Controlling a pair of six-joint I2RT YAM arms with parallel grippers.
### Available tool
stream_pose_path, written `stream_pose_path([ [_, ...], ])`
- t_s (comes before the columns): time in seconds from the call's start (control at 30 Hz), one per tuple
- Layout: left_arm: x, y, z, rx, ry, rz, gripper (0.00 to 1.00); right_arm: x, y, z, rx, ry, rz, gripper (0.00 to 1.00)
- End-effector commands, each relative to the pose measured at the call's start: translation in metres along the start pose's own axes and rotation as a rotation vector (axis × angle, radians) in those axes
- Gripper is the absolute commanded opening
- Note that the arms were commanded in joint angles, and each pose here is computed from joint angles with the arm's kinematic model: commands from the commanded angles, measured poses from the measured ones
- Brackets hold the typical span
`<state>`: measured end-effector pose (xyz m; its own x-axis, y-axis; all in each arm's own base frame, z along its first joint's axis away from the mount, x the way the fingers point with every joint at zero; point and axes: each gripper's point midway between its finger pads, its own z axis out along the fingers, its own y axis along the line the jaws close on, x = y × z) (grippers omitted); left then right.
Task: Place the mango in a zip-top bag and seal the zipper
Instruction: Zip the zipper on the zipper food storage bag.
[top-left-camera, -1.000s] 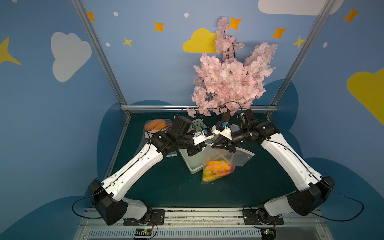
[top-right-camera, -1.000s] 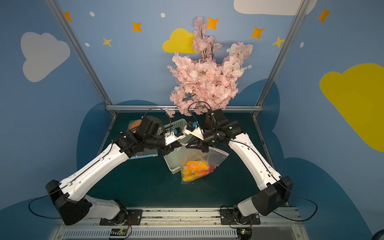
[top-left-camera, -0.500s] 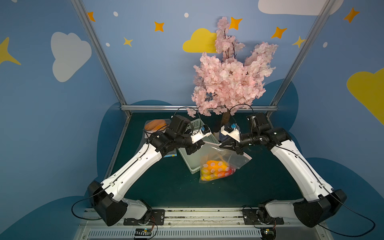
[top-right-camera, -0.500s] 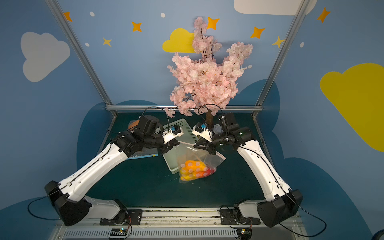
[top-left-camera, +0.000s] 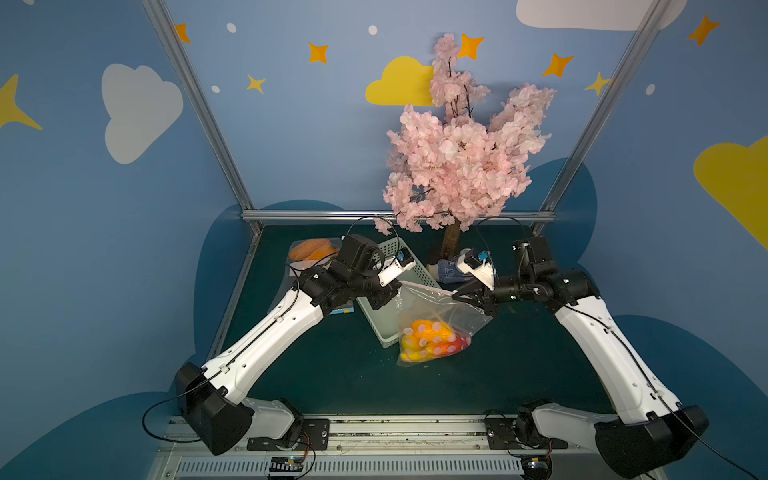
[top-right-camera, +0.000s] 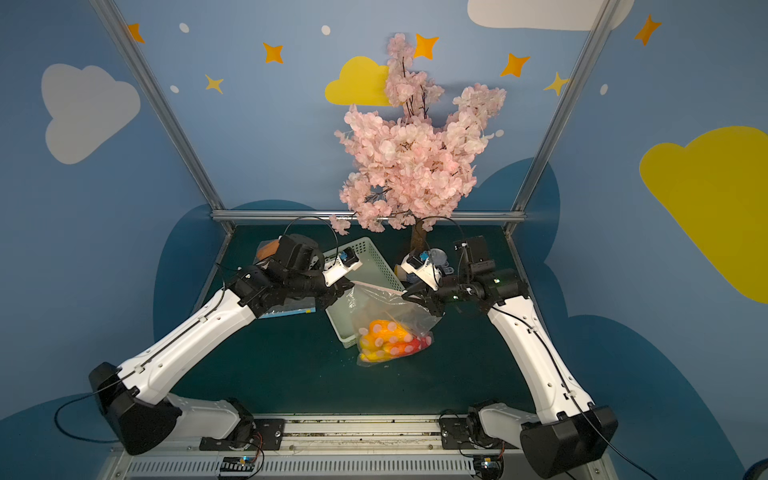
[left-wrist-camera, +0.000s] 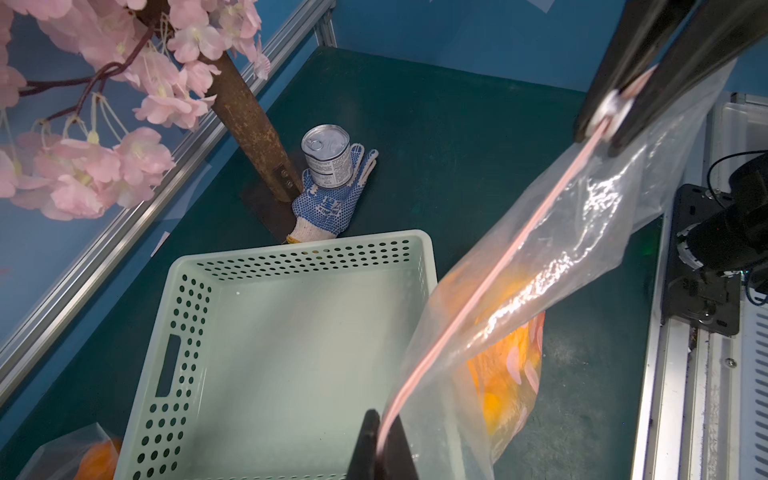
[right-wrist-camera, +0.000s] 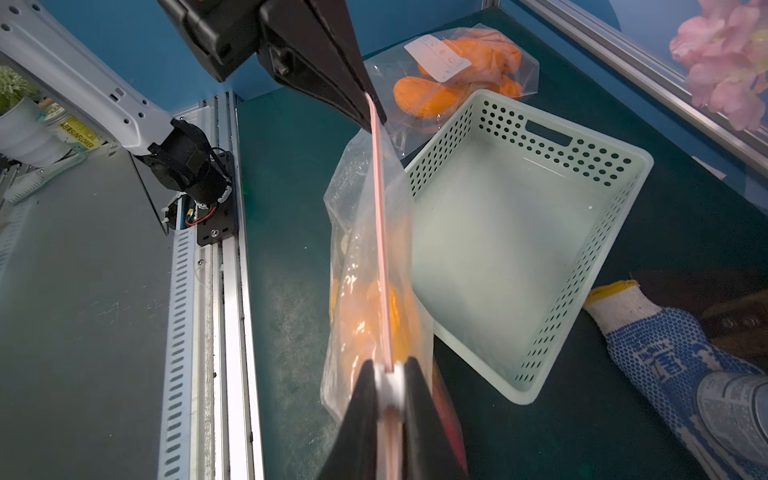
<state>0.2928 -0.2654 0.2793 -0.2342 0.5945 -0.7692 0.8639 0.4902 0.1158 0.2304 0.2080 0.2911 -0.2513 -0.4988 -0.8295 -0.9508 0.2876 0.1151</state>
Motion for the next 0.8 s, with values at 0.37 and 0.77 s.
stream_pose_path([
  [0.37,0.025,0.042,-0.01,-0.201,0.089,-0.106,0.03,0.032,-0.009,-0.023,0.148,0.075,0.132,0.0],
  [0.77,0.044,0.054,-0.008,-0.287,0.128,-0.151,0.03,0.043,-0.012,-0.029,0.188,0.071,0.181,0.0],
])
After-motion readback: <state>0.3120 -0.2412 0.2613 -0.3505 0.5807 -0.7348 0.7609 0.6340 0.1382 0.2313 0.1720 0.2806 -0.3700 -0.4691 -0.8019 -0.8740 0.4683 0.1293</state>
